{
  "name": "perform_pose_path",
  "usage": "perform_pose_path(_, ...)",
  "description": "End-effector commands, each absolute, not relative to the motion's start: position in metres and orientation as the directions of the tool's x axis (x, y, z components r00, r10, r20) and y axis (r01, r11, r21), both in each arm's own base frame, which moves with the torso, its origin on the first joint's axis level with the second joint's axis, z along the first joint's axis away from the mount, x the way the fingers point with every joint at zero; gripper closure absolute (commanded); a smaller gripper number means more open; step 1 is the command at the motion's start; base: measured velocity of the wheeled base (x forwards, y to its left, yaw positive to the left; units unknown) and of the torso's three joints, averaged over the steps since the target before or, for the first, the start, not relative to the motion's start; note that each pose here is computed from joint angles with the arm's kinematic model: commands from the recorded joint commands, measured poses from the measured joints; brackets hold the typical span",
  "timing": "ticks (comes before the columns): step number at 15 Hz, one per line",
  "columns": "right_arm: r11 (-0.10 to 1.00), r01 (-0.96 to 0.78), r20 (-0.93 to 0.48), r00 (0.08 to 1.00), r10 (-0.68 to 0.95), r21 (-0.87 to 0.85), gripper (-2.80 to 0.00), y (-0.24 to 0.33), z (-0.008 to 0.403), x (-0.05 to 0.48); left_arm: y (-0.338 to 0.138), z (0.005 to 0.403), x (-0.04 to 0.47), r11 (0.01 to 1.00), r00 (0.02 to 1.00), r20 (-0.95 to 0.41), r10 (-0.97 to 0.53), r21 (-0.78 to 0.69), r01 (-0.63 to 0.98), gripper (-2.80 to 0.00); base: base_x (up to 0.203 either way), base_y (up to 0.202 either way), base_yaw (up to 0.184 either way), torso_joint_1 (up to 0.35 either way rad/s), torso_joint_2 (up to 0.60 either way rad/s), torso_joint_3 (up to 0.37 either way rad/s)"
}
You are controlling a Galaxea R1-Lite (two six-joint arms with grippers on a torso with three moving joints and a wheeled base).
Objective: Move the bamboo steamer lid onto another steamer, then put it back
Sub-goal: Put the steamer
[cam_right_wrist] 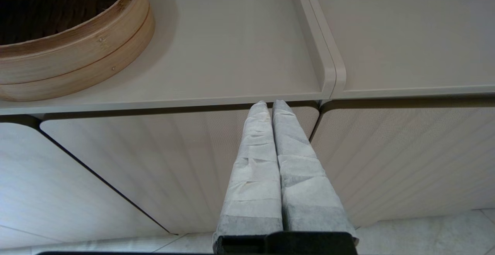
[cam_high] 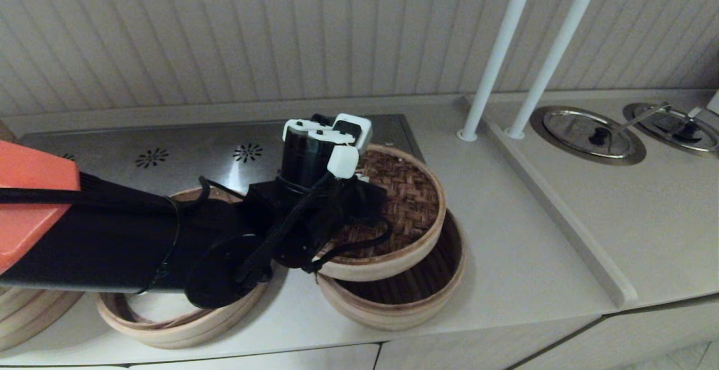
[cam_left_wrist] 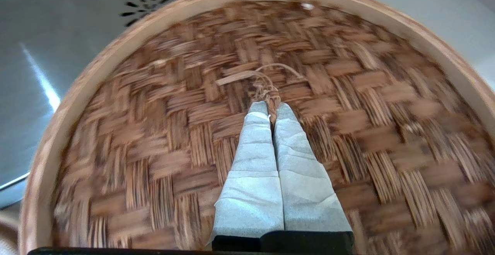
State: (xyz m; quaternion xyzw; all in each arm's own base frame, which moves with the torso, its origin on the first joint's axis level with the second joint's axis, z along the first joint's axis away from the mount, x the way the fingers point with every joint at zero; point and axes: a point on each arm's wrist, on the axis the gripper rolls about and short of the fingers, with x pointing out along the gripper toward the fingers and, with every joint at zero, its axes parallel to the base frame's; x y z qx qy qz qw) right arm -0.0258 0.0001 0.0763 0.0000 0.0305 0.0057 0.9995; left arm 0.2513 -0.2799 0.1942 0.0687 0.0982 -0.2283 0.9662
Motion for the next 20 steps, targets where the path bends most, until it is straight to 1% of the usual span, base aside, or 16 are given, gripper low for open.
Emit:
perform_pose_path(1, 1.0, -0.012, -0.063, 0.998, 0.012, 0.0, 0.0, 0.0, 0.076, -0.026, -0.289, 0.185, 0.252, 0.88, 0.869, -0.238, -0.434, 0.095, 0.466, 0.0, 0.0, 0.0, 0.0, 0.0, 0.0, 0.0)
perform_pose_path(9, 1.0, -0.012, -0.063, 0.998, 0.012, 0.0, 0.0, 0.0, 0.076, -0.026, -0.319, 0.16, 0.234, 0.844, 0.834, -0.282, -0.474, 0.123, 0.522, 0.0, 0.0, 0.0, 0.0, 0.0, 0.0, 0.0)
perform_pose_path(20, 1.0, -0.012, -0.063, 0.998, 0.012, 0.0, 0.0, 0.0, 0.076, -0.026, -0.324, 0.152, 0.235, 0.842, 0.83, -0.303, -0.467, 0.135, 0.523, 0.0, 0.0, 0.0, 0.0, 0.0, 0.0, 0.0)
